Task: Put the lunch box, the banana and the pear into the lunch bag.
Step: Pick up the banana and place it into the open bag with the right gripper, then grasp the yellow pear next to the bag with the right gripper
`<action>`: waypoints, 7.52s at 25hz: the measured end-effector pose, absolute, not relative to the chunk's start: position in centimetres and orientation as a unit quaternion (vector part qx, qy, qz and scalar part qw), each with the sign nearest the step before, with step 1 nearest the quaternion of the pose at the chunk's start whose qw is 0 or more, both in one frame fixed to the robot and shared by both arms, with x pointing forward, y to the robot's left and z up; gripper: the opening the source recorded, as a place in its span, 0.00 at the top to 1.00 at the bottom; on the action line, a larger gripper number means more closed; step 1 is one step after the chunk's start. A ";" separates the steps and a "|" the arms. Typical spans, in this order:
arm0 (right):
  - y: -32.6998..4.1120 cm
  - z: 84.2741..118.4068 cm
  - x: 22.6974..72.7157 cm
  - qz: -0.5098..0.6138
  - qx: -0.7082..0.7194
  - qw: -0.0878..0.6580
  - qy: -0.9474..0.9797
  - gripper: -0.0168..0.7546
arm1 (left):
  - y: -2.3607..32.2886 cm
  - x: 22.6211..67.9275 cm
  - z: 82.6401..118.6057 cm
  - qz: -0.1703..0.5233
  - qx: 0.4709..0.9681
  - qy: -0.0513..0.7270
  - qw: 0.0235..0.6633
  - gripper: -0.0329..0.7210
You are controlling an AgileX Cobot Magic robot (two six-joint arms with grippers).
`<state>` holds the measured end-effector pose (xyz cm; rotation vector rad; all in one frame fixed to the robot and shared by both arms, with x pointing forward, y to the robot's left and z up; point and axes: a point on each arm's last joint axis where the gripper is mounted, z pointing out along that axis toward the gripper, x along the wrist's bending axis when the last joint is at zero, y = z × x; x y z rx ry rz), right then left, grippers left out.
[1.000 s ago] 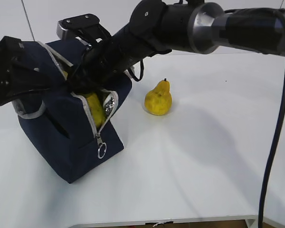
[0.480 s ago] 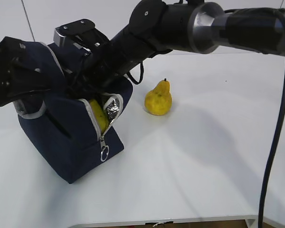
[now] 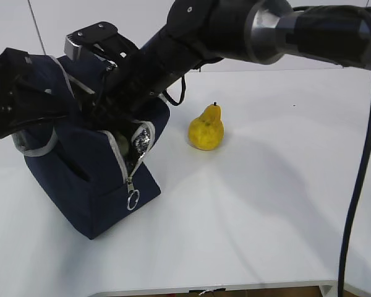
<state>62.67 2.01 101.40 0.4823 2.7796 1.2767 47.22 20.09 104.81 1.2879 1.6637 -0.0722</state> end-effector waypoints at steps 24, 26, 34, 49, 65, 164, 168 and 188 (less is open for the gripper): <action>-1.1 112.1 61.3 0.314 0.057 0.102 0.942 0.39 | 20.1 47.2 104.8 -0.029 0.532 0.686 0.495 0.95; -1.9 113.6 61.0 0.310 0.062 0.125 0.941 0.39 | 20.1 47.2 104.8 -0.028 0.534 0.685 0.495 0.95; -8.3 116.1 63.4 0.303 0.187 0.162 0.920 0.39 | 20.1 47.2 104.8 -0.026 0.537 0.683 0.495 0.95; -20.9 113.5 65.6 0.374 0.335 0.060 0.863 0.39 | 20.1 47.2 104.8 -0.024 0.538 0.682 0.494 0.95; -20.0 104.5 65.2 0.417 0.280 0.031 0.864 0.39 | 20.1 47.2 104.8 -0.019 0.543 0.678 0.495 0.95; -17.7 92.1 68.8 0.551 0.312 0.120 0.765 0.24 | 20.2 47.4 104.8 0.005 0.560 0.663 0.497 0.95; -17.7 92.1 68.8 0.548 0.315 0.121 0.765 0.24 | 20.2 47.4 104.8 0.005 0.560 0.663 0.497 0.95; -17.7 92.1 68.9 0.547 0.318 0.120 0.765 0.26 | 20.3 47.4 104.8 0.005 0.560 0.663 0.497 0.95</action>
